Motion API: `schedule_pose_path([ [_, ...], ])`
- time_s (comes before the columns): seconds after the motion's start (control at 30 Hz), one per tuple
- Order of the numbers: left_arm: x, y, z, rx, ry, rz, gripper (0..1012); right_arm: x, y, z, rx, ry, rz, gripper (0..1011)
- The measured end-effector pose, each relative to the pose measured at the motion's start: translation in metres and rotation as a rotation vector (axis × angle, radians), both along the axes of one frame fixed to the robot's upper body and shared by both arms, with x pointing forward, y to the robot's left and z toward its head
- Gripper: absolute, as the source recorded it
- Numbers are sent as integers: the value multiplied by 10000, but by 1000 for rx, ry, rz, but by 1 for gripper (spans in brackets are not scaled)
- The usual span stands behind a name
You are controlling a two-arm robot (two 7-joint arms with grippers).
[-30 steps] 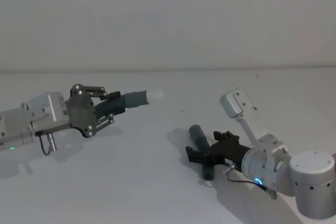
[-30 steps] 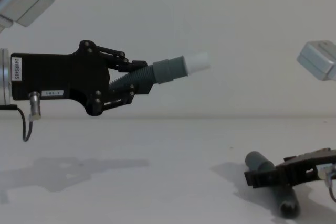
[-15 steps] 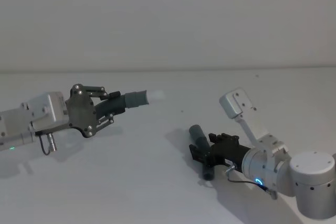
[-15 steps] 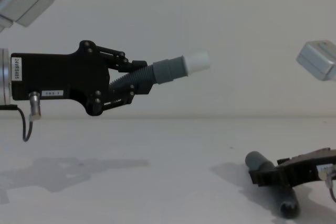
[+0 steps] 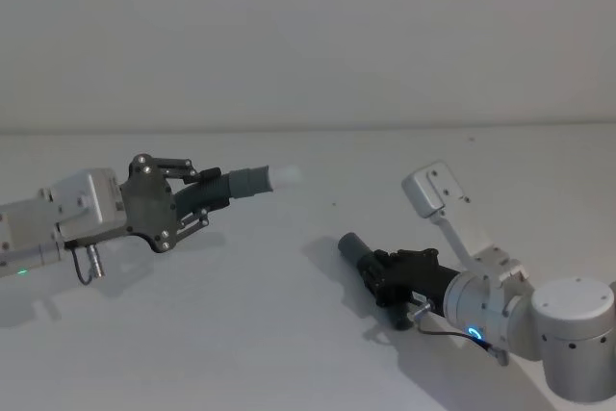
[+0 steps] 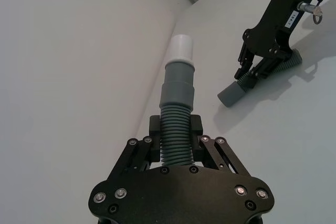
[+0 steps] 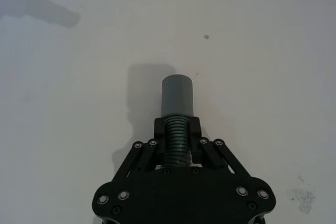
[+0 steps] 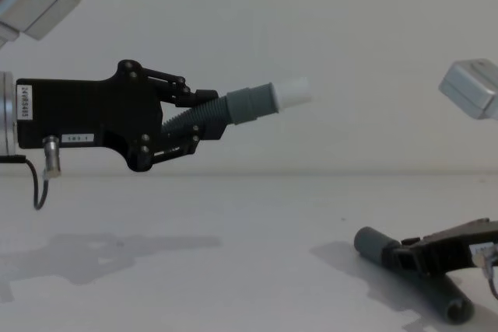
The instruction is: Use both hands to pick up one end of the pipe from the table, align the ends, and insert them.
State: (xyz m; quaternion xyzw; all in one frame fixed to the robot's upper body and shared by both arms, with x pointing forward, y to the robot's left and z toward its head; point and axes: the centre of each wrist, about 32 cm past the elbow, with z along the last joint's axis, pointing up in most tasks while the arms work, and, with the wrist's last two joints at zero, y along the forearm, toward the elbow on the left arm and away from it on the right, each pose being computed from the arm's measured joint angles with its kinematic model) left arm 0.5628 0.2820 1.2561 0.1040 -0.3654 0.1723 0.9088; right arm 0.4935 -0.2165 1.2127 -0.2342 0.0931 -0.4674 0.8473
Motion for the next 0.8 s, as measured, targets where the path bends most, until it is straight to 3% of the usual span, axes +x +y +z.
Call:
schedule_pose_path([
  [0.6, 0, 0, 0, 0, 0, 0, 290, 0, -1, 0, 0, 0, 2, 210],
  [0.8, 0, 0, 0, 0, 0, 0, 290, -7, -25, -7, -2, -28, 9, 206],
])
